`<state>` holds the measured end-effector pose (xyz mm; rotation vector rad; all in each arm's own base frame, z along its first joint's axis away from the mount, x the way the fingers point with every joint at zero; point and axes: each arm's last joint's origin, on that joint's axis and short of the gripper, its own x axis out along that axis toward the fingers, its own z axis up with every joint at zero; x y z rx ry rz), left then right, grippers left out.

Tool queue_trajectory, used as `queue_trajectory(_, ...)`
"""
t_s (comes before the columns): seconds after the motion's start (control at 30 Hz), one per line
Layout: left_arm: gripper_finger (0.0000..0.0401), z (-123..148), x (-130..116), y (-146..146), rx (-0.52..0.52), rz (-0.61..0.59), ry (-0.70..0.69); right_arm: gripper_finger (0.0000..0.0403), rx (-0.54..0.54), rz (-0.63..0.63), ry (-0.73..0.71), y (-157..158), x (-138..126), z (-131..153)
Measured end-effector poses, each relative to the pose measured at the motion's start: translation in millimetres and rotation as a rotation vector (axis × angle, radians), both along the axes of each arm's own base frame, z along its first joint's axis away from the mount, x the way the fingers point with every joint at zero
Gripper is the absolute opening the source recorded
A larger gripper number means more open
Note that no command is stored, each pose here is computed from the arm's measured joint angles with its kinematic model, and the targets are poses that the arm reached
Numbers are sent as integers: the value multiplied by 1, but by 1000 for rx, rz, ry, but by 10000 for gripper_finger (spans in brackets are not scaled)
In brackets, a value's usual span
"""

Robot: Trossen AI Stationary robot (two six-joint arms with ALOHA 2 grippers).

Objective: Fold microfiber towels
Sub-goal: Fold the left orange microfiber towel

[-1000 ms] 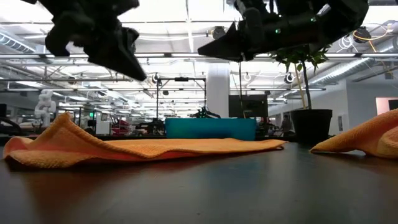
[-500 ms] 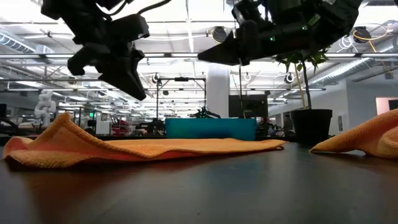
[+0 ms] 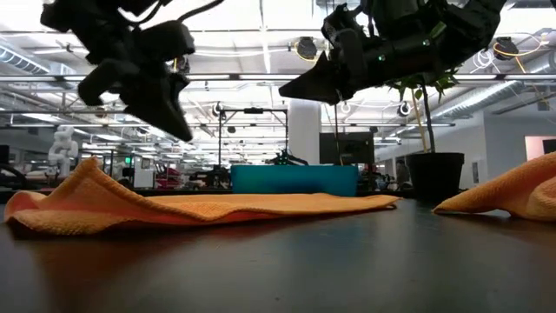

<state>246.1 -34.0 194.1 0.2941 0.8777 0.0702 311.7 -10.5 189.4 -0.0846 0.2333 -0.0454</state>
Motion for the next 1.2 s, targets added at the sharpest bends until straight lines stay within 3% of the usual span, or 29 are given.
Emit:
queue_trajectory(0.27,26,-18,-15,-19,-92,97,-4,0,40,52,3,19,0,0)
queue_trajectory(0.53,26,-24,-38,-63,-47,-80,80,0,47,140,2,48,-2,0)
queue_trajectory(0.7,32,-25,-49,-84,-156,-147,108,0,47,181,-1,62,-4,0)
queue_trajectory(0.8,60,-24,-54,-94,-210,-168,104,0,36,156,-3,67,-5,0)
queue_trajectory(0.97,140,-18,-59,-107,-240,-187,93,0,51,111,-20,69,-5,2)
queue_trajectory(1.2,205,-26,-70,-115,-24,-291,131,0,77,106,-35,69,-5,3)
